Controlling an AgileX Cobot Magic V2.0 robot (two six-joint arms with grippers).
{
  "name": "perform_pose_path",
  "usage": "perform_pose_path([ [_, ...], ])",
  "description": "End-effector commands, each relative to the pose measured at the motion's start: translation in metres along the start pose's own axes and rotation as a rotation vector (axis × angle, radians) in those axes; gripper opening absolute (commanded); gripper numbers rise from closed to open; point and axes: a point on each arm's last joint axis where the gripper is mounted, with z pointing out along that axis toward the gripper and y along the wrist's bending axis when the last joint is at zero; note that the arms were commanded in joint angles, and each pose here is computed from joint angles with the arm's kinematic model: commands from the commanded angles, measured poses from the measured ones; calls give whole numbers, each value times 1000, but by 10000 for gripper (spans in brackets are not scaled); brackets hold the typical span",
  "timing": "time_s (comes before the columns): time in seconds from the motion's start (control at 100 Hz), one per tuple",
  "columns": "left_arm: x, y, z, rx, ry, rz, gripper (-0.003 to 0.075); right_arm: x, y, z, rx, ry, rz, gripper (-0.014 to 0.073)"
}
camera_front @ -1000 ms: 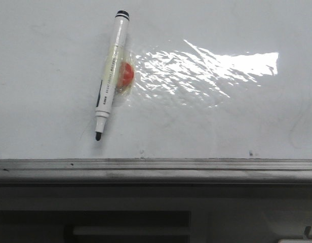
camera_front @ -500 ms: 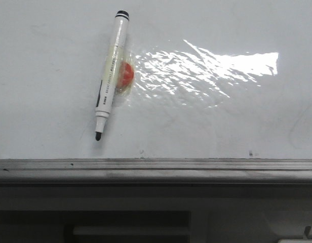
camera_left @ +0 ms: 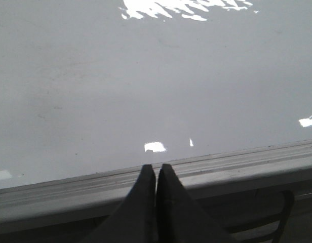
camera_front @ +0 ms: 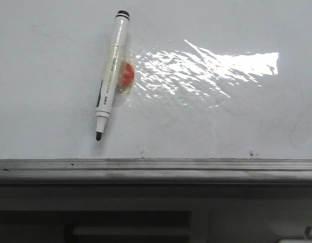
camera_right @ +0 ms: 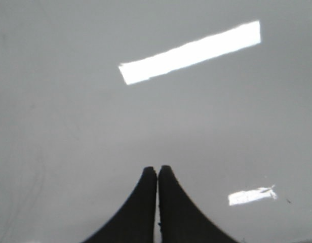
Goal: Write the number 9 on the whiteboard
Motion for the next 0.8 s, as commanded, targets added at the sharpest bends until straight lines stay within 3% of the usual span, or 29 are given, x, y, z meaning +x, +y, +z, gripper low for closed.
perform_pose_path([
  [0.0,-2,1,2,-16,-56,18,-20,-2,-2,0,3,-100,35,-41],
  [0.13,-4,2,2,-23,-89,38,-20,-5,-3,-1,1,-136,127,-41],
  [0.18,-9,1,2,-15,-134,-15,-20,-7,-3,-1,1,-154,163,-41],
  [0.29,-21,2,-1,28,-269,-369,-20,-9,-3,-1,0,-171,190,-41],
  [0.57,-35,18,-8,-16,-485,-813,-20,-21,1,-4,-17,-184,189,-41],
  [0.69,-45,23,-14,-47,-574,-812,-20,-38,10,-7,-41,-152,124,-41],
  [0.79,-60,8,-13,69,-407,-712,-20,-52,17,-7,-35,-21,-12,-41],
])
